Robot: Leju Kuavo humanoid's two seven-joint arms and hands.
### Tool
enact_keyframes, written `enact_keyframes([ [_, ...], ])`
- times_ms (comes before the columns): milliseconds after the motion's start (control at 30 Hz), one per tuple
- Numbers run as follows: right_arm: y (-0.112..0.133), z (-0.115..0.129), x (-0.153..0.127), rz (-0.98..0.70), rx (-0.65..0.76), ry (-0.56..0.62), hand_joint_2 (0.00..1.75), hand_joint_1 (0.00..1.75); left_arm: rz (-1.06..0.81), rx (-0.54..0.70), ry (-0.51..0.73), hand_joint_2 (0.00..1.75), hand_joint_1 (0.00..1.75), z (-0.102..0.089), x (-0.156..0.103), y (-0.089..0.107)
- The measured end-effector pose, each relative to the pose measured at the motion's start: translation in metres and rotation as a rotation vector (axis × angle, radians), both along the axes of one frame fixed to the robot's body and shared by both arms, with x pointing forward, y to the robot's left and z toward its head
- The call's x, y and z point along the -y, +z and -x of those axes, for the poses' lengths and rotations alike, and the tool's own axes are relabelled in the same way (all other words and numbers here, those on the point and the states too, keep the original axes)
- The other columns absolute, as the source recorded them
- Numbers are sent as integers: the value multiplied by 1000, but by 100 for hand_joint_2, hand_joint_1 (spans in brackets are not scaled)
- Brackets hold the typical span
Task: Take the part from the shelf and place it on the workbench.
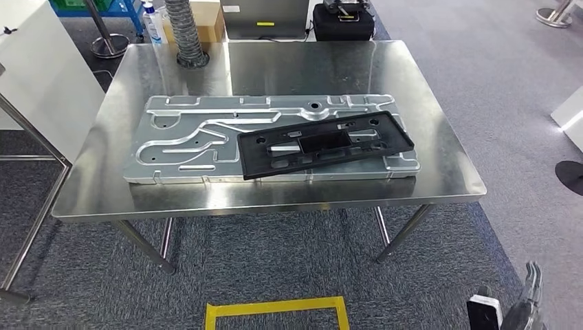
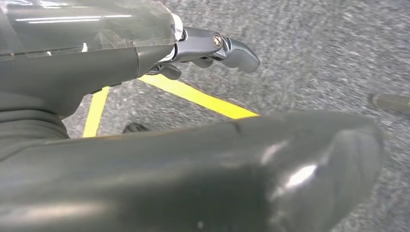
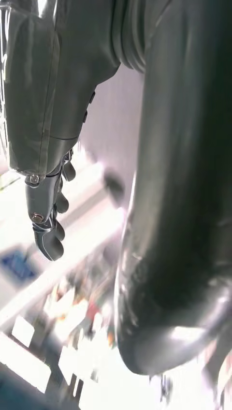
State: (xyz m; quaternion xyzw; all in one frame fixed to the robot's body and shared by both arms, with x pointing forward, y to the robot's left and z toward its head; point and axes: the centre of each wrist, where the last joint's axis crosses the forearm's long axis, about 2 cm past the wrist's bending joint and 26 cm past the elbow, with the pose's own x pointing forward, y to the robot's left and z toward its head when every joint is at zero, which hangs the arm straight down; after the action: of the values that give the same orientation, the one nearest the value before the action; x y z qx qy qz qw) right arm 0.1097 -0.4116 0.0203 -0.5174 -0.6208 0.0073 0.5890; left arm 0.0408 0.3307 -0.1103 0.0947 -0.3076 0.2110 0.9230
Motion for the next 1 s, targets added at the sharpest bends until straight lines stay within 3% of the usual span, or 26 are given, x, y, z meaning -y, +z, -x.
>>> enact_keyframes([
  [167,-57,32,-17,-154,-243,-101,0,0,12,-10,-22,0,0,1,8,-1],
  [267,-91,53,-46,-318,-450,-181,0,0,20,-14,-31,0,0,1,11,-1],
  [367,-111,69,-78,-514,-647,-259,0,0,24,-21,-39,0,0,3,12,-1],
  [533,-123,80,-109,-759,-890,-351,0,0,44,-44,-53,0,0,4,14,-1],
  [700,-128,82,-123,-942,-1114,-403,0,0,102,-71,-79,0,0,3,17,-1],
  [1000,-130,83,-143,-1100,-1266,-310,0,0,161,-123,-138,0,0,2,26,-2],
])
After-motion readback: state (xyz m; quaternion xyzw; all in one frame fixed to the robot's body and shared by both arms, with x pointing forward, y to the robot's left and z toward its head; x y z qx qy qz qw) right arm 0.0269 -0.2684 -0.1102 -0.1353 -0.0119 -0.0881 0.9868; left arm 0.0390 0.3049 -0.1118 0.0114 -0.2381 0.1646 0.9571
